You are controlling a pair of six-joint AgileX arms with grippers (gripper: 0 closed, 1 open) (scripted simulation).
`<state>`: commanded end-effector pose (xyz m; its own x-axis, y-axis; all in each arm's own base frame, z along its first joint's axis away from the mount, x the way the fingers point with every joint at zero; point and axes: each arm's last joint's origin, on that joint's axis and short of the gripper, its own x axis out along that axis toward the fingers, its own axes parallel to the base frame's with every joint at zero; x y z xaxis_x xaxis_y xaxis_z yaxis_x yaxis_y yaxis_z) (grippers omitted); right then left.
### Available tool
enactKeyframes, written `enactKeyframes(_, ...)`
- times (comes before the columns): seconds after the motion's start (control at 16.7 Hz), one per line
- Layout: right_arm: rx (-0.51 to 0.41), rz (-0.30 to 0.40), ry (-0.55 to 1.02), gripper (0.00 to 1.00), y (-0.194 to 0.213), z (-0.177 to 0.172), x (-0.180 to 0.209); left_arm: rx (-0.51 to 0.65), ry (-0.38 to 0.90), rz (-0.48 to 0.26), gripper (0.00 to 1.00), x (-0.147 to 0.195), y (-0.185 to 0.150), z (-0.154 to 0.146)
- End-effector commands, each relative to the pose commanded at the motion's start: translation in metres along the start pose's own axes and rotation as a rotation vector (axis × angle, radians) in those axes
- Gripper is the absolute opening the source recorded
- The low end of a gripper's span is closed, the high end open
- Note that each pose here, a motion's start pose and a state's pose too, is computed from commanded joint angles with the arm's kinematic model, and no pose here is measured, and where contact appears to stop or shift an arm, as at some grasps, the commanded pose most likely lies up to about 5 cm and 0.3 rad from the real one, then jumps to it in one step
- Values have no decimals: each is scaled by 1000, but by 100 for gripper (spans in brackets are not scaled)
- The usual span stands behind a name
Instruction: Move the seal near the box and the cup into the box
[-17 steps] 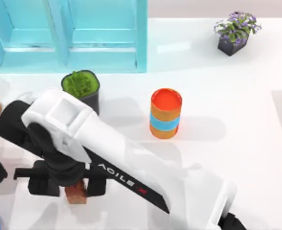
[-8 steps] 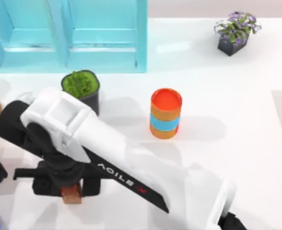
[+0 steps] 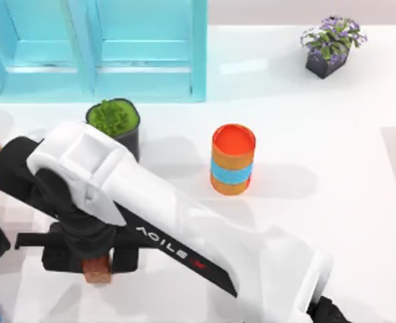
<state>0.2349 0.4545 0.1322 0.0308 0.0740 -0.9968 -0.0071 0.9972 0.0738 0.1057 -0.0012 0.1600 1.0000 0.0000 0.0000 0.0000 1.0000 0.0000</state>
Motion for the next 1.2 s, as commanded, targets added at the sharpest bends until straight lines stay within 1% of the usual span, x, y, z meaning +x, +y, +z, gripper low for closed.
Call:
enactKeyframes(0.3,-13,100,-56,0,8,9,-49,0,0,0,100,0,0,0)
enactKeyframes(0.42,-9,111,-62,0,8,14,-64,0,0,0,100,0,0,0)
enactKeyframes(0.54,-1,104,-58,0,4,20,-73,0,0,0,100,0,0,0)
enactKeyframes(0.66,6,83,-48,0,-2,26,-78,0,0,0,100,0,0,0)
enactKeyframes(0.72,9,62,-37,0,-6,28,-77,0,0,0,100,0,0,0)
enactKeyframes(1.02,9,-108,62,0,-30,22,-50,0,0,0,100,0,0,0)
enactKeyframes(1.08,8,-129,75,0,-36,19,-48,0,0,0,100,0,0,0)
enactKeyframes(1.2,6,-138,80,0,-50,15,-54,0,0,0,100,0,0,0)
